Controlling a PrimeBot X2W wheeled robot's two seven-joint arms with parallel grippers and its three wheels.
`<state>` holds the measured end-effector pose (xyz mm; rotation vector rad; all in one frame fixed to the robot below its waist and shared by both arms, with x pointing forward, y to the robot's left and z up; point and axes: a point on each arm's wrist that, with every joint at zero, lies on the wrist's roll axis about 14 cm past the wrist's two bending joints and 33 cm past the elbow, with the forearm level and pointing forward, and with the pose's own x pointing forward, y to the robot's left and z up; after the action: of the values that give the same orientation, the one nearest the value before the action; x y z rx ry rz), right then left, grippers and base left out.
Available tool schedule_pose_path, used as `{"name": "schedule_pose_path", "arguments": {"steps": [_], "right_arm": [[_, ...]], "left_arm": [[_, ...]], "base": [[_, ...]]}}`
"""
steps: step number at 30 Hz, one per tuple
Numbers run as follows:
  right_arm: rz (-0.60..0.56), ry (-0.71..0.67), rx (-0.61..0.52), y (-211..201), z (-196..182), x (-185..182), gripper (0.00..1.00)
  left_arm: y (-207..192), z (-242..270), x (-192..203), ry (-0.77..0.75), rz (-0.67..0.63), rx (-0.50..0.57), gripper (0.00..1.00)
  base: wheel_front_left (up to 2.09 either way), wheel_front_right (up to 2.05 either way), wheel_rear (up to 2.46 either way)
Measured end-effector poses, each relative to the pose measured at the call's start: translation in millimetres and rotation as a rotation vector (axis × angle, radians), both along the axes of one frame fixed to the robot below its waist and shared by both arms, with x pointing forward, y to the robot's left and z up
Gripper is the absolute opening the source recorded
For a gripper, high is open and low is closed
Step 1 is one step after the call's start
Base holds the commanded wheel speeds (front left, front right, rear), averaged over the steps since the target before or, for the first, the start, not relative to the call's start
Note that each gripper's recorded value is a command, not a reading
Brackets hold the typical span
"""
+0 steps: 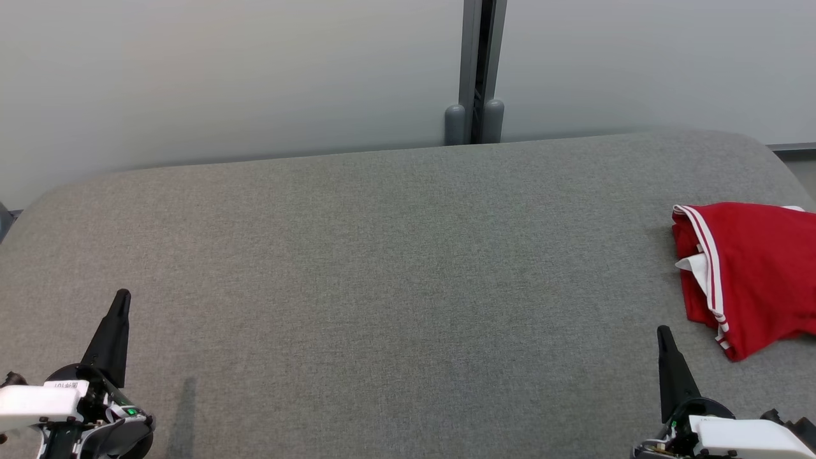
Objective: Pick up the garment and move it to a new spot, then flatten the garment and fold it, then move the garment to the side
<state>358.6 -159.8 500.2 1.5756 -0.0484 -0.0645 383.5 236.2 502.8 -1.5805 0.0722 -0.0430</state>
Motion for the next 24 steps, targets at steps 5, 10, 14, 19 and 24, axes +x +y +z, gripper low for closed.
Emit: {"name": "schedule_pose_path", "arguments": {"steps": [5,10,14,19,24], "right_arm": [[0.000,0.000,0.000,0.1,0.1,0.0,0.00],[0.000,0.000,0.000,0.0,0.0,0.0,0.00],[0.000,0.000,0.000,0.0,0.1,0.0,0.00],[0.000,0.000,0.000,0.0,0.1,0.0,0.00],[0.000,0.000,0.000,0.1,0.0,0.0,0.00]], "left_arm": [[0.0,0.1,0.0,0.000,0.000,0.000,0.00],[0.1,0.0,0.0,0.000,0.001,0.000,0.00],[0.0,0.1,0.0,0.000,0.000,-0.001,0.00],[0.0,0.1,0.0,0.000,0.001,-0.001,0.00],[0.1,0.1,0.0,0.000,0.001,-0.001,0.00]], "base": [[0.00,0.00,0.00],[0.00,0.00,0.00],[0.00,0.00,0.00],[0.00,0.00,0.00],[0.00,0.00,0.00]]}}
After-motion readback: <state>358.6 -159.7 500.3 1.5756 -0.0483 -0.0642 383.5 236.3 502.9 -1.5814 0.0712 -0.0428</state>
